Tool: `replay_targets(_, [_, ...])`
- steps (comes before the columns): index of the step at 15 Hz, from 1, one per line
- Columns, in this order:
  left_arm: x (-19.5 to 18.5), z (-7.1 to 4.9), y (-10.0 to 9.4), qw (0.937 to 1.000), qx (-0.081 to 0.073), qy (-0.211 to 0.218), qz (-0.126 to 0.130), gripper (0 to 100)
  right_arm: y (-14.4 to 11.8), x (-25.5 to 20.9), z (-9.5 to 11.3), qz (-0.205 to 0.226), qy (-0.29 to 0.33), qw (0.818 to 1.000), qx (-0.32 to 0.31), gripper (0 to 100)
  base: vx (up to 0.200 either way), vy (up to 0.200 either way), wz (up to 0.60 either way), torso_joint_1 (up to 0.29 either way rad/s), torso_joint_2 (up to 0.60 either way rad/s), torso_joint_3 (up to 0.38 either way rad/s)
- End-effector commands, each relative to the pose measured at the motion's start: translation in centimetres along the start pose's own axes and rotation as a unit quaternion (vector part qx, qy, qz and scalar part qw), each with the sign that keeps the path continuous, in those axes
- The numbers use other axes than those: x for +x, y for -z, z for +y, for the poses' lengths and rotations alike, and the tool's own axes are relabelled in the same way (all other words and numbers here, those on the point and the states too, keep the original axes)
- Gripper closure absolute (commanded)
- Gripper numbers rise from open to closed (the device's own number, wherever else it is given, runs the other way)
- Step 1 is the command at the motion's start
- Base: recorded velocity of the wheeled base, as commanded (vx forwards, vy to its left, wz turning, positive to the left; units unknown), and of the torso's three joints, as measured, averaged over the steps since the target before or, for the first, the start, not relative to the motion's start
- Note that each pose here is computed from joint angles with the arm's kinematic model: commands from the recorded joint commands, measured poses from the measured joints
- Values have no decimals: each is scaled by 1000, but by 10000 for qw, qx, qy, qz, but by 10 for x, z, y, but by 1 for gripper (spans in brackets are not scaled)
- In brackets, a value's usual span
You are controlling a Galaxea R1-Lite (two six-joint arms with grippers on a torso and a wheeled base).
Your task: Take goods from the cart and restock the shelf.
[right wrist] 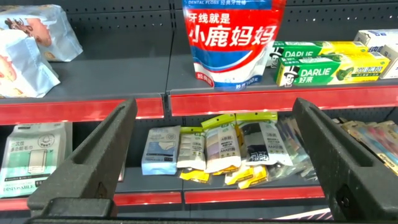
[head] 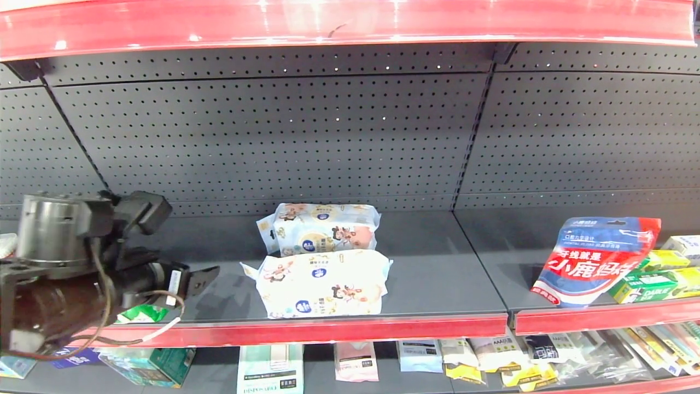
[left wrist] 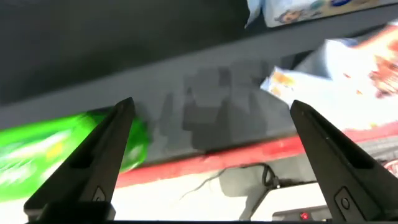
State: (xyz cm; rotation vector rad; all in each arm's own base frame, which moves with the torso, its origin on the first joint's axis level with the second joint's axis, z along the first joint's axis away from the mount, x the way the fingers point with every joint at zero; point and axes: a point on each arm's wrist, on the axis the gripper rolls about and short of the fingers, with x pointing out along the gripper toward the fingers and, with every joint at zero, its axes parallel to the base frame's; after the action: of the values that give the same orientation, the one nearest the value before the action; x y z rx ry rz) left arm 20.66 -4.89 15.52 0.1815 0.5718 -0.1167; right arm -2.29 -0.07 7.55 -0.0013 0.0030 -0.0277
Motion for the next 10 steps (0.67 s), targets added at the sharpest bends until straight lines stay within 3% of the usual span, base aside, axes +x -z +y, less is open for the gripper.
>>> replay_targets(1, [-105, 15, 41, 9966, -60, -7, -823, 0, 0, 0, 0, 8, 0, 10000, -2, 0, 0, 0, 0, 0, 0, 0])
replay_targets(5, [-161, 16, 114, 9893, -162, -49, -1449, 0, 0, 0, 0, 8, 0, 10000, -2, 0, 0, 0, 0, 0, 0, 0])
replay_targets(7, [-164, 14, 138, 9859, -219, -69, -1659, 0, 0, 0, 0, 16, 0, 10000, -2, 0, 0, 0, 0, 0, 0, 0])
replay_targets(9, [-166, 12, 175, 9736, -312, -50, -2261, 0, 0, 0, 0, 8, 0, 10000, -2, 0, 0, 0, 0, 0, 0, 0])
replay_targets(10, [-156, 10, 188, 9756, -377, -167, -2159, 0, 0, 0, 0, 8, 0, 10000, -9, 0, 0, 0, 0, 0, 0, 0])
